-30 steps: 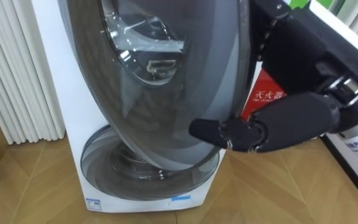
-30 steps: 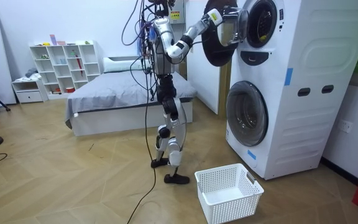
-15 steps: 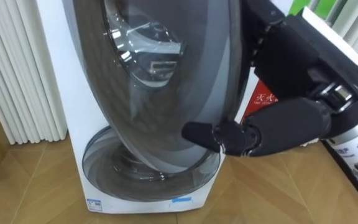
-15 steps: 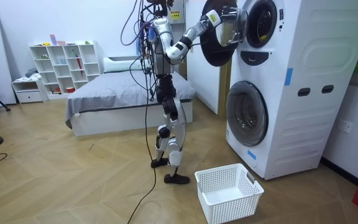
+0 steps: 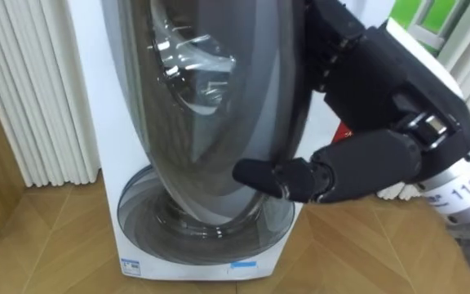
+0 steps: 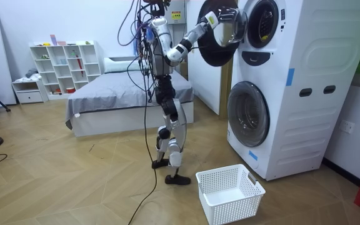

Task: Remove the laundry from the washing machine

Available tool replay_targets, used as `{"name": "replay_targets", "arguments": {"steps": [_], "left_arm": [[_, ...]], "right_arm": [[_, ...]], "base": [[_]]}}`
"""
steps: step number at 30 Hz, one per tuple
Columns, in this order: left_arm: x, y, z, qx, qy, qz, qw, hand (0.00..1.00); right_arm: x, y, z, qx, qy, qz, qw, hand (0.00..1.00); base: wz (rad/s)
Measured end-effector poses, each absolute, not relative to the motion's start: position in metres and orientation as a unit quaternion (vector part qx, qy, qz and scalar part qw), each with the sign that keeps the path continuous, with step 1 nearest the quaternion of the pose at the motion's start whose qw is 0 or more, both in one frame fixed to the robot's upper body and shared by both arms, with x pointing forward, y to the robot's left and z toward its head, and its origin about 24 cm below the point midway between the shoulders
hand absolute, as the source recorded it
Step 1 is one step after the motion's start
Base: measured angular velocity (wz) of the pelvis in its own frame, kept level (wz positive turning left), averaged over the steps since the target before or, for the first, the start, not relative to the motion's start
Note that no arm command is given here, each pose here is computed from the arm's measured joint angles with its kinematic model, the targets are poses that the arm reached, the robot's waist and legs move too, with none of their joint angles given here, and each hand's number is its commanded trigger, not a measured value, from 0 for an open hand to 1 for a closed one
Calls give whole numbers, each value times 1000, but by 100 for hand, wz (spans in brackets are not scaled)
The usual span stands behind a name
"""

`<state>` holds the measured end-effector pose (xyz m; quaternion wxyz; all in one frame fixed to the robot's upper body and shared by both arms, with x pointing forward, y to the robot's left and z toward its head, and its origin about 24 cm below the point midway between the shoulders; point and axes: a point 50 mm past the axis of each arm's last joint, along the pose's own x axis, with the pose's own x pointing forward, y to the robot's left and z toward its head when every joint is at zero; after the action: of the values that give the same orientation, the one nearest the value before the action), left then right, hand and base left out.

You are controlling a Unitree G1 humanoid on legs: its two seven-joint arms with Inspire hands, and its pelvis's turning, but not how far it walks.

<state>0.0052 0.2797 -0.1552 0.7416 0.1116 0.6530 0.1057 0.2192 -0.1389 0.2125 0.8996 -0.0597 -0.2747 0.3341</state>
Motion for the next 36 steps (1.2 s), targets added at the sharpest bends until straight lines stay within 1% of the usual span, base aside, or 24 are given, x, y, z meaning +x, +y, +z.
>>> {"name": "replay_targets", "arguments": {"steps": [5, 7, 8, 10, 12, 16, 22, 33, 36], "left_arm": [[3, 279, -156, 121, 661, 94, 735, 0], [7, 277, -155, 124, 657, 88, 739, 0], [7, 278, -155, 125, 655, 88, 740, 0], [11, 279, -154, 126, 649, 89, 745, 0], [15, 279, -154, 125, 646, 88, 748, 0], [9, 279, -154, 121, 654, 90, 741, 0], [15, 279, -154, 116, 647, 92, 748, 0], [18, 277, -155, 114, 641, 91, 753, 0], [17, 276, -155, 111, 641, 93, 754, 0]], "right_arm": [[215, -124, 209, -45, -286, 368, 884, 0], [212, -115, 207, -26, -288, 393, 873, 0], [211, -113, 205, -23, -284, 402, 870, 0], [209, -99, 194, -9, -255, 453, 854, 0], [209, -95, 190, -8, -242, 475, 846, 0], [205, -85, 182, 14, -219, 520, 826, 0], [208, -82, 174, 30, -197, 531, 824, 0], [209, -83, 173, 12, -197, 525, 828, 0], [213, -92, 178, 7, -209, 501, 840, 0]], "base": [[4], [31], [36], [35], [32], [20], [5], [2], [8]]}}
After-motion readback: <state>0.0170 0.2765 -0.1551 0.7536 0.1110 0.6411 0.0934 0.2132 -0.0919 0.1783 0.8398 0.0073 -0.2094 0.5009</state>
